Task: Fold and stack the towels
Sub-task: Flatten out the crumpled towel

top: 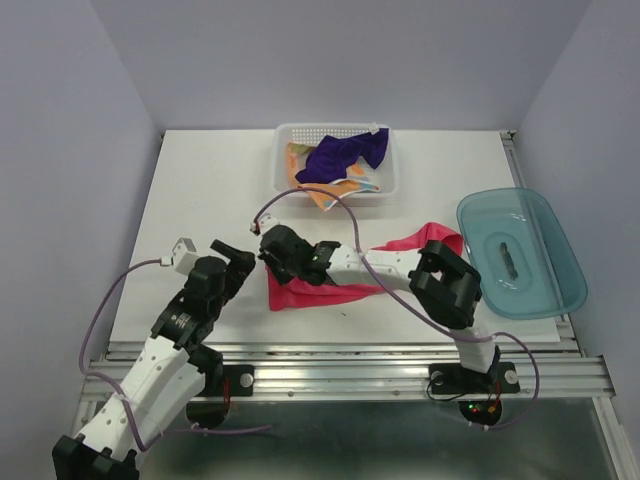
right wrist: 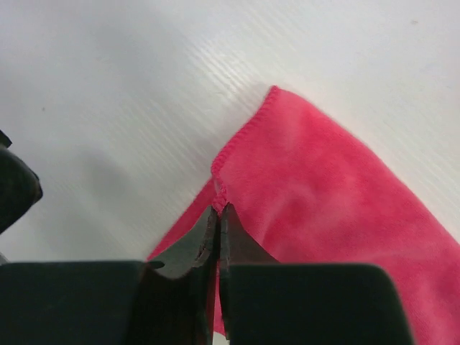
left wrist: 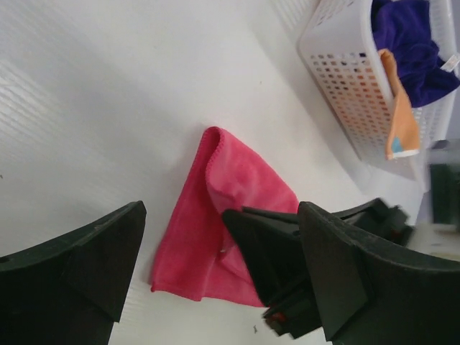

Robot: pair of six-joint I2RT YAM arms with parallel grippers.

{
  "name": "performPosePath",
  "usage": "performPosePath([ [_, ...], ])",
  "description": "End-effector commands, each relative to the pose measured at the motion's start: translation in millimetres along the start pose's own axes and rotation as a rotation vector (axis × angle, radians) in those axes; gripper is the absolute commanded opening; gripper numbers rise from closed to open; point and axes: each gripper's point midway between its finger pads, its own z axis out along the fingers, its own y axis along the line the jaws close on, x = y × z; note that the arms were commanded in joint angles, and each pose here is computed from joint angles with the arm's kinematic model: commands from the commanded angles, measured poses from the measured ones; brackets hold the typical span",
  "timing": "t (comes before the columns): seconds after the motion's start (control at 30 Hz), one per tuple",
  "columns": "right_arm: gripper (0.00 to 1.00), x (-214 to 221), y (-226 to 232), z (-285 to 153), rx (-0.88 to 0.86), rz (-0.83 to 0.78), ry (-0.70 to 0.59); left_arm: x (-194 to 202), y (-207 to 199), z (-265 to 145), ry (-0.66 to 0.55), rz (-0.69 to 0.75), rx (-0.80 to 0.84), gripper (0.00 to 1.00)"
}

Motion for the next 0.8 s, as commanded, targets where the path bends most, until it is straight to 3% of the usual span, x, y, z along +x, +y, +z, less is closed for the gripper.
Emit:
performPosePath([
  [0.0,0.01,-48,-43,-32,0.048,0.195,-0.162,27,14,8,0.107,0.090,-0.011,0.99],
  [0.2,0.01,-45,-93,-65,0.098,0.257,-0.206,66,8,19,0.269,0.184,0.096,0.99],
  [0.37,0.01,-34,-106,-77,0.114,0.275,-0.206,90,8,23,0.355,0.270,0.108,0.99],
  [0.77,0.01,-45,-158,-97,0.213,0.407,-0.229,111,5,28,0.394,0.365,0.028,0.98],
])
